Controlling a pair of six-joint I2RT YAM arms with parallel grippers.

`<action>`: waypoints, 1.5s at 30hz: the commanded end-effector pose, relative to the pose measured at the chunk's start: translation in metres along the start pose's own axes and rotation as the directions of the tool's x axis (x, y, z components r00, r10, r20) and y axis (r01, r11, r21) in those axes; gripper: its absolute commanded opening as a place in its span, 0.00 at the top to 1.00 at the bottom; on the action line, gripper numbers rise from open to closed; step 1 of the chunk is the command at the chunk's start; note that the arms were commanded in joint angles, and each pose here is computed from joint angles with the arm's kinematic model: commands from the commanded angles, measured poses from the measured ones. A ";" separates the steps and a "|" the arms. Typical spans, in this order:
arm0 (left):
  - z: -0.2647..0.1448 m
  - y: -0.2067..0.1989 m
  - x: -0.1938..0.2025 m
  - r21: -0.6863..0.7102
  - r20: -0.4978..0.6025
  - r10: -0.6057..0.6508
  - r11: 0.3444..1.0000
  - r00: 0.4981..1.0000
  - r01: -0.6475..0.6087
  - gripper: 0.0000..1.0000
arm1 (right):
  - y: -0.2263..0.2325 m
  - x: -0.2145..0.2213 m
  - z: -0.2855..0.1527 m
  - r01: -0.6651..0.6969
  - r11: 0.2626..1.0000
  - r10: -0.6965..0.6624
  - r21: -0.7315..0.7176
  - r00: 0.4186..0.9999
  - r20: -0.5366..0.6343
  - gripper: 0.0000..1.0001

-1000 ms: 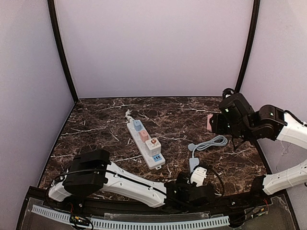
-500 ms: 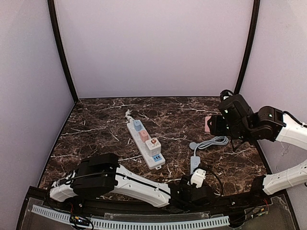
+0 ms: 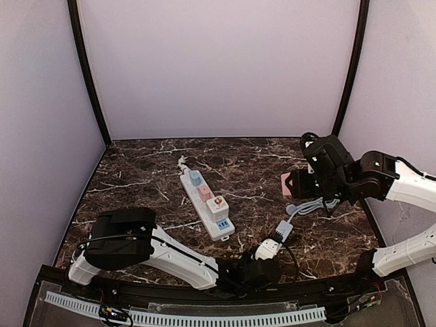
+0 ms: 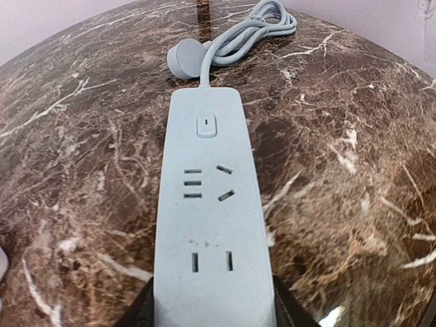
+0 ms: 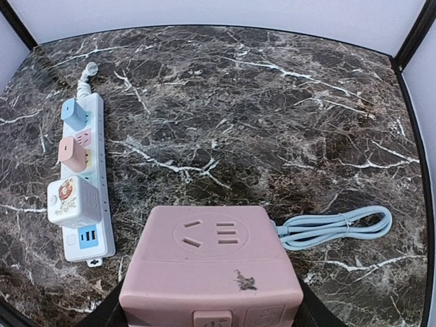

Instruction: Insert the plug

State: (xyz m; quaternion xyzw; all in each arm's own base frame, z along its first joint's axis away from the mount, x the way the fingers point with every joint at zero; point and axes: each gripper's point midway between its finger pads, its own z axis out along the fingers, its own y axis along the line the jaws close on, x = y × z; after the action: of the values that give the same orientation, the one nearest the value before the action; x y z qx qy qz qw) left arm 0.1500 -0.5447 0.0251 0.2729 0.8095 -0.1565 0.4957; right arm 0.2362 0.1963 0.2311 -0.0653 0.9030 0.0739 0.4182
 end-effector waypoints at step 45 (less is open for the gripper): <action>-0.113 0.168 -0.009 0.168 0.128 0.154 0.970 0.980 -0.175 0.02 | 0.115 0.098 0.022 0.187 0.917 -0.359 -0.353 0.773 -0.523 1.00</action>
State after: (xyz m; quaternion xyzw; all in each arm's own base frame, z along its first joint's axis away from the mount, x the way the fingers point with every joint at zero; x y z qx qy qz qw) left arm 0.1645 -0.3654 0.0828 0.3888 0.7400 -0.1868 0.5161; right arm 0.1742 0.2999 0.1494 -0.2560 0.9512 0.1085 0.1336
